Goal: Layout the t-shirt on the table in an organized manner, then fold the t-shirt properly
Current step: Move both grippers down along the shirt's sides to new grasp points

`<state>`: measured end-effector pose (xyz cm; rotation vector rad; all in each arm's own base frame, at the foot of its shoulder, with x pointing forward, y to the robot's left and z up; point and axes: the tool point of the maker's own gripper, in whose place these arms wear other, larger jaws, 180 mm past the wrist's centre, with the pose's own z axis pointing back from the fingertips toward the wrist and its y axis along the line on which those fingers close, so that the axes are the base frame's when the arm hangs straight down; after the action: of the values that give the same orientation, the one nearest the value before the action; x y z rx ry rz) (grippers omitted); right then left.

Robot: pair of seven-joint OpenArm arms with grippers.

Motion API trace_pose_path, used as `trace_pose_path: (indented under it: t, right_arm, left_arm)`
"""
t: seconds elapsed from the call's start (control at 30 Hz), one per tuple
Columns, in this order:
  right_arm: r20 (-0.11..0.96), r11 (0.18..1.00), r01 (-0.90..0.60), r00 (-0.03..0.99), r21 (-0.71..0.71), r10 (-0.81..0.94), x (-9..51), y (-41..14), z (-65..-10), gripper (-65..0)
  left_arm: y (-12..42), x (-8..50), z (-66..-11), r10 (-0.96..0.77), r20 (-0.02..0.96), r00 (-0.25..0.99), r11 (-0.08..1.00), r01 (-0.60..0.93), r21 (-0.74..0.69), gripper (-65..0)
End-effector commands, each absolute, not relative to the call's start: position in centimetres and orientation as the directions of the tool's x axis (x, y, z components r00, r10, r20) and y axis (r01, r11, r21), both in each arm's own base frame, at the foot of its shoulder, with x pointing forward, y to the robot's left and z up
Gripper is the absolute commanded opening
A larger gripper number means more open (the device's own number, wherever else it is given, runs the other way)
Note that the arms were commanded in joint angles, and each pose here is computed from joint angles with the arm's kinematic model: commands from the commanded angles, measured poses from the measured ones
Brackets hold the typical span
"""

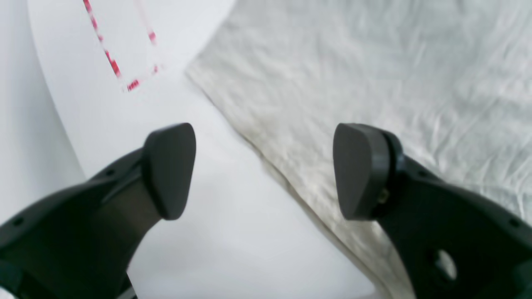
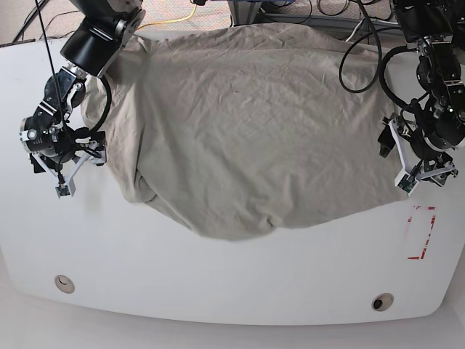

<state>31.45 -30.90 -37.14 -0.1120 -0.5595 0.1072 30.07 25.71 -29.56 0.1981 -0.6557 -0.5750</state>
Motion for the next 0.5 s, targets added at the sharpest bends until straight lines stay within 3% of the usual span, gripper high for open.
trace_pose_path:
  t: [0.0, 0.47]
  right_arm:
    - [0.546, 0.989, -0.065, 0.828, -0.134, 0.128, 32.2, -31.3, -36.8, -1.7]
    - [0.482, 0.994, -0.07, 0.87, -0.083, 0.102, 29.5, -30.7, -40.3, -2.1]
  left_arm:
    - [26.2, 30.4, -28.5, -0.574, 0.524, 0.629, 0.819, 0.432, 0.377, -17.9]
    - [26.2, 30.2, -28.8, -0.572, 0.52, 0.634, 0.82, 0.434, 0.373, -17.9]
